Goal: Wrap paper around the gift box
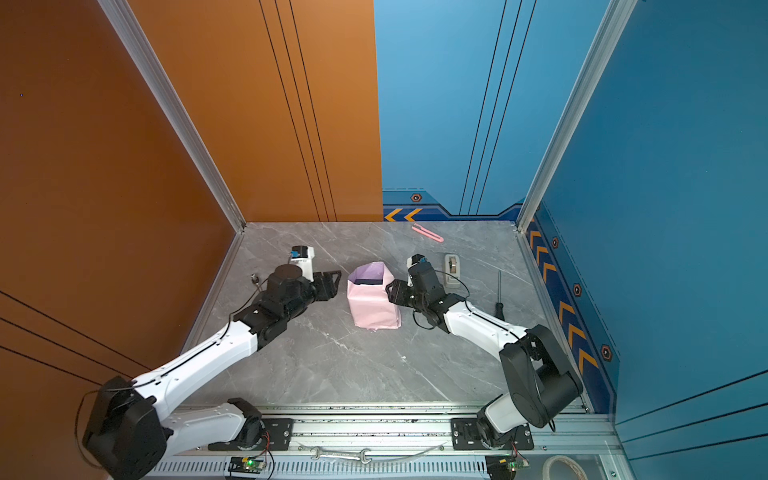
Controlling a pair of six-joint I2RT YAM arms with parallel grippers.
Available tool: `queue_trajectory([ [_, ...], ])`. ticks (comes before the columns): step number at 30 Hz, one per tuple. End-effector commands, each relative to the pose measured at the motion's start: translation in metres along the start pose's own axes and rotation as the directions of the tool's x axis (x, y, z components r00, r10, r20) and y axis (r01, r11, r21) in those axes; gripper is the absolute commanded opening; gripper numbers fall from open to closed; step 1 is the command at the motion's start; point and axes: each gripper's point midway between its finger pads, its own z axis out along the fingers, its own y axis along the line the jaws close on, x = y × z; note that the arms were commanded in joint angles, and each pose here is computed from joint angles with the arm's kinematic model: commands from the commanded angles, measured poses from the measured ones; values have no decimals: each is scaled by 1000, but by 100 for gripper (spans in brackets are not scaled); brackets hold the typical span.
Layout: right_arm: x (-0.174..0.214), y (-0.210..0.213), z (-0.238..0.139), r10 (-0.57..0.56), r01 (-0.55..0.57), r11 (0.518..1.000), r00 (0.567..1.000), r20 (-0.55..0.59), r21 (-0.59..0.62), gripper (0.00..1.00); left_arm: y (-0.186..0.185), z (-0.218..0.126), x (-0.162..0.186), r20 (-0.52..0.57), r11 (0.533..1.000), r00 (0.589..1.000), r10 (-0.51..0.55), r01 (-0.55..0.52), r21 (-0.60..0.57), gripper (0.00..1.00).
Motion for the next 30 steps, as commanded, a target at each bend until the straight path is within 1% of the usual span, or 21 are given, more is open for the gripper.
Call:
queue_trajectory([
  [1, 38, -36, 5, 1, 17, 990, 992, -127, 143, 58, 24, 3, 24, -62, 995, 994, -91, 88, -43, 69],
  [2, 38, -37, 6, 2, 17, 989, 992, -126, 145, 58, 31, 6, 29, -77, 993, 992, -104, 100, -57, 69],
  [5, 40, -37, 6, 1, 18, 989, 992, -130, 145, 58, 34, 17, 39, -112, 993, 987, -117, 112, -50, 67],
  [10, 40, -37, 5, -2, 21, 989, 992, -129, 146, 58, 11, 39, 39, -135, 990, 983, -126, 134, 52, 65],
  [15, 41, -36, 6, 0, 17, 991, 991, -132, 134, 59, -16, 51, 42, -155, 984, 984, -91, 113, 136, 65],
  [18, 43, -35, 6, -4, 22, 992, 990, -138, 126, 59, -23, 57, 49, -168, 982, 982, -82, 108, 153, 64],
  [23, 47, -32, 8, -5, 19, 996, 988, -153, 90, 59, -22, 67, 63, -204, 983, 977, -59, 93, 160, 61],
  [26, 48, -31, 9, -11, 22, 998, 986, -166, 65, 60, -19, 74, 71, -233, 983, 972, -31, 73, 171, 57],
  [30, 49, -32, 9, -16, 23, 999, 982, -187, 37, 60, -20, 83, 80, -284, 973, 959, -1, 66, 221, 53],
])
